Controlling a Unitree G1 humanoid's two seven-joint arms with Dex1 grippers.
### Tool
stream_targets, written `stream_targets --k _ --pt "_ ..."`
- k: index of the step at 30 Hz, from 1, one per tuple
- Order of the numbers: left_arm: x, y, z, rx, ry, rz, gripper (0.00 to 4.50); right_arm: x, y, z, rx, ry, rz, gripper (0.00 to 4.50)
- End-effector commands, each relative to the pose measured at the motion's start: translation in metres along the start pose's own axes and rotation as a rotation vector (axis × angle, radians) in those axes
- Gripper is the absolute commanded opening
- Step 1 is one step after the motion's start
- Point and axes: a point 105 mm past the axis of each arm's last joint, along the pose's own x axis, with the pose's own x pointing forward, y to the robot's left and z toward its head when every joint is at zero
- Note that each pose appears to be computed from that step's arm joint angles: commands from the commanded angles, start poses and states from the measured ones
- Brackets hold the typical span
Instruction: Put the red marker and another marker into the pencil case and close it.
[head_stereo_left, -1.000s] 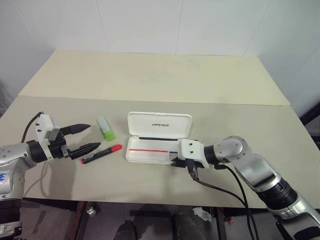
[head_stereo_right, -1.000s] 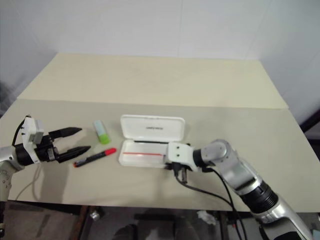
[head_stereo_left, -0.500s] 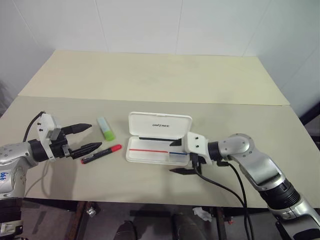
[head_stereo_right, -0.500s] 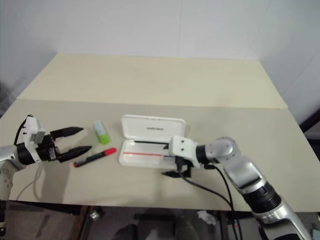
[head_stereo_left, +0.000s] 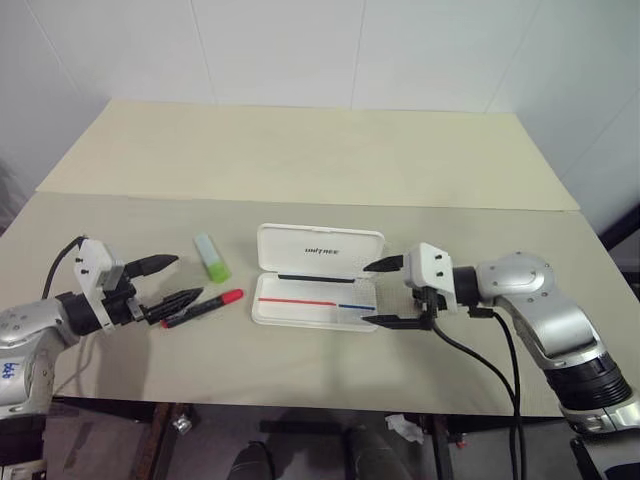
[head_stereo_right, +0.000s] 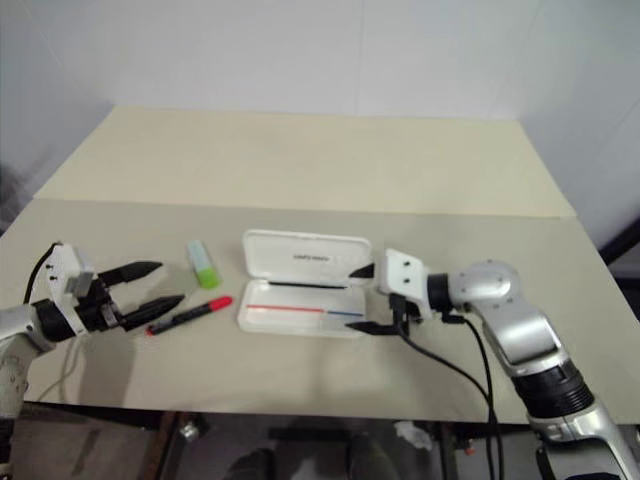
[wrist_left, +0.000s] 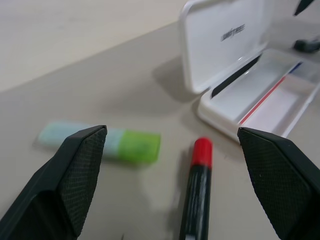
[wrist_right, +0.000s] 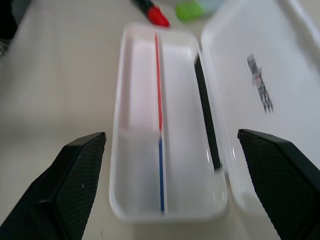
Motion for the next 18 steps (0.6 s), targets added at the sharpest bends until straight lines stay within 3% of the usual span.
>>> stream_targets --k 1,7,13,18 --pt "-0.006 -0.003 0.002 0.011 0.021 0.018 4.50 -0.012 -0.010 0.004 -0.032 -0.011 -0.060 4.47" --pt "-0.008 -0.010 -0.020 -0.026 0.121 -0.038 4.50 -0.014 -0.003 0.003 0.017 -0.055 -0.038 4.47" --pt "-0.003 0.003 -0.032 -0.011 0.211 -0.111 4.50 -0.021 0.012 0.003 0.087 -0.126 0.020 4.47" --pt "0.001 0.010 -0.040 -0.009 0.280 -0.170 4.50 -0.025 0.011 -0.002 0.094 -0.109 -0.005 4.47"
